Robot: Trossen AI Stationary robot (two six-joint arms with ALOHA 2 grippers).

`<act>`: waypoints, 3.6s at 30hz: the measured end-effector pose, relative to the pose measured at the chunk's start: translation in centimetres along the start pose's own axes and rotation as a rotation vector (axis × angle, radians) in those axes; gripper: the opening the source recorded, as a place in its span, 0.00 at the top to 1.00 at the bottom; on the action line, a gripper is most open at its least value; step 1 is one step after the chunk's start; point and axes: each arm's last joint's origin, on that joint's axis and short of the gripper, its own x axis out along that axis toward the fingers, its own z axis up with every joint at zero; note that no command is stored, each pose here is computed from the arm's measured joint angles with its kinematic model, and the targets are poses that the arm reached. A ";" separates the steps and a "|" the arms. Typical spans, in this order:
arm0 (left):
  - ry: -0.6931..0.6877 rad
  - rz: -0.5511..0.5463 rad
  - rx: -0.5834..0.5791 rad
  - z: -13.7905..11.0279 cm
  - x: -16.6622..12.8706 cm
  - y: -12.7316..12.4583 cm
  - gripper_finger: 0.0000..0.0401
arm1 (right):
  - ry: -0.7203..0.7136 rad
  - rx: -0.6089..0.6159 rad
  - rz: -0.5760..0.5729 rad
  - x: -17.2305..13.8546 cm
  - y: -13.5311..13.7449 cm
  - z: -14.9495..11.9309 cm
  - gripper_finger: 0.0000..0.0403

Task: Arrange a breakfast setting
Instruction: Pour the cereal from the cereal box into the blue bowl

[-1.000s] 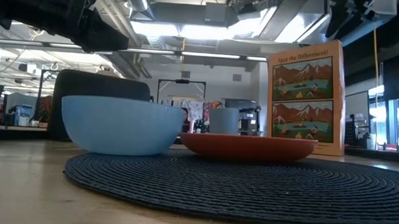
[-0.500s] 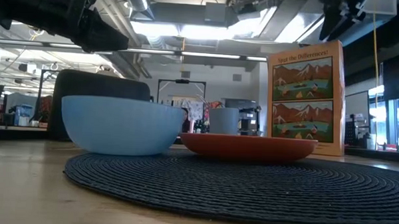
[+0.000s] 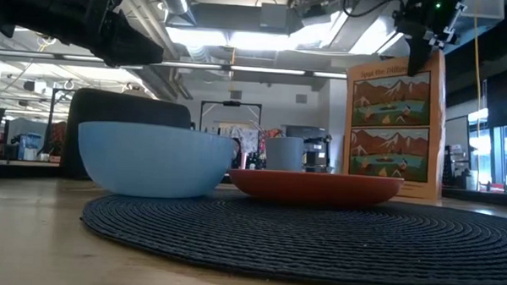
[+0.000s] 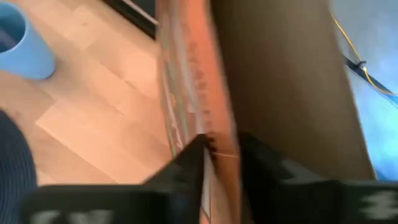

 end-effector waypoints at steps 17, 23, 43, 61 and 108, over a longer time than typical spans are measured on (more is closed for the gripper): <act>-0.052 0.002 -0.021 0.4 1.0 -0.4 0.47 | -0.311 -0.121 0.085 -5.1 0.8 0.7 1.00; -0.042 0.002 -0.017 0.2 1.6 -0.6 0.47 | -0.439 -0.157 0.133 -8.1 1.1 1.3 1.00; -0.199 -0.127 -0.006 1.5 3.0 -1.5 0.07 | -0.929 -0.677 0.596 -13.4 7.8 2.6 1.00; -0.069 -0.266 0.135 8.0 4.5 -4.7 0.01 | -1.057 -0.906 0.614 -13.3 14.7 3.4 1.00; 0.432 -0.337 0.382 11.4 -4.0 -2.4 0.36 | -0.883 -0.419 0.475 -13.8 10.6 2.1 0.50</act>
